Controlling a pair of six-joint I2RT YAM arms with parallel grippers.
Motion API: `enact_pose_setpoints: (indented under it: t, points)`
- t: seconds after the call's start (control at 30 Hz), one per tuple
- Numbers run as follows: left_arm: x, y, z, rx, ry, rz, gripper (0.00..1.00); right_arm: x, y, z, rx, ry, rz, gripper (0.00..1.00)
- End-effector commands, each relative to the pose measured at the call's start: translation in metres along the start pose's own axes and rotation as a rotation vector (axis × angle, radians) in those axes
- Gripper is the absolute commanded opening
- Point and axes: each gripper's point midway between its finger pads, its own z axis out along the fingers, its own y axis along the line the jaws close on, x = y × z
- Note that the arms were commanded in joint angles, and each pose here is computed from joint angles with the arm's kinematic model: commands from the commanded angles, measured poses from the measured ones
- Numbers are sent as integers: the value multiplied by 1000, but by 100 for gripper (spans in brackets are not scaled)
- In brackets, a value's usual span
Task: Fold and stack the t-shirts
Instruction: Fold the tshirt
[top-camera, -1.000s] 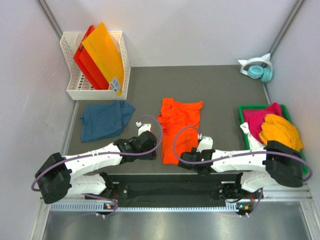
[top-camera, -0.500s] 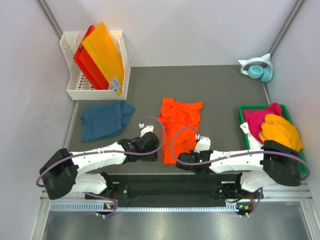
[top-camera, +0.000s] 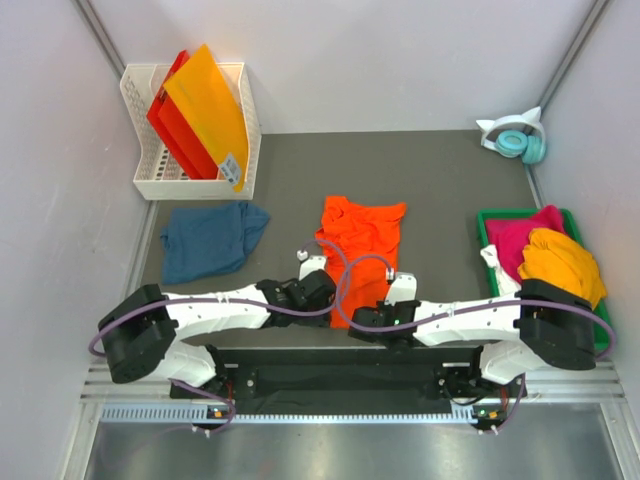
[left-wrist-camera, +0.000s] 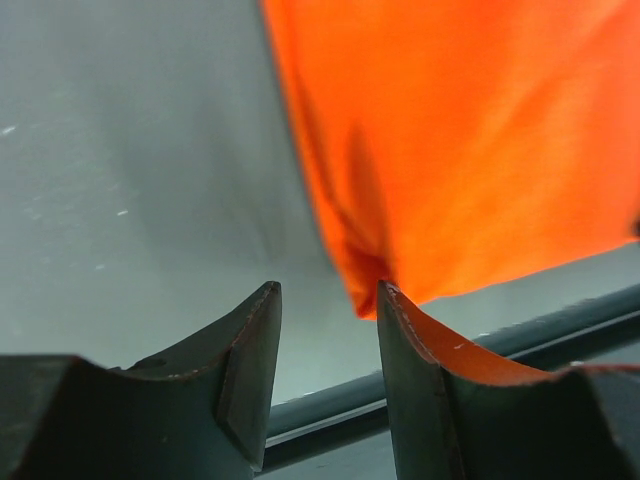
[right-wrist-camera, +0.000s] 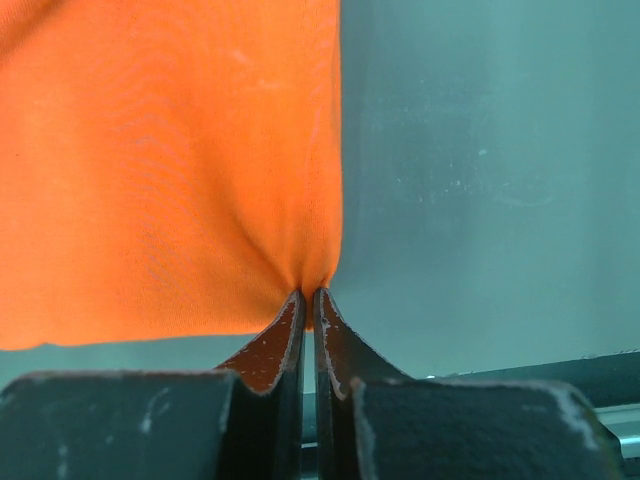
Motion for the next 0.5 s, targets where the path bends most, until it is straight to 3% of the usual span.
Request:
enact_pose_setpoints:
  t: [0.0, 0.3, 0.47]
  points:
    - [-27, -36, -6, 87, -90, -33, 48, 57, -19, 7, 43, 214, -76, 0]
    - [-25, -37, -1, 64, -75, -30, 48, 57, -20, 6, 40, 212, -88, 0]
    - [-36, -20, -23, 9, -133, -38, 48, 56, -21, 6, 37, 210, -85, 0]
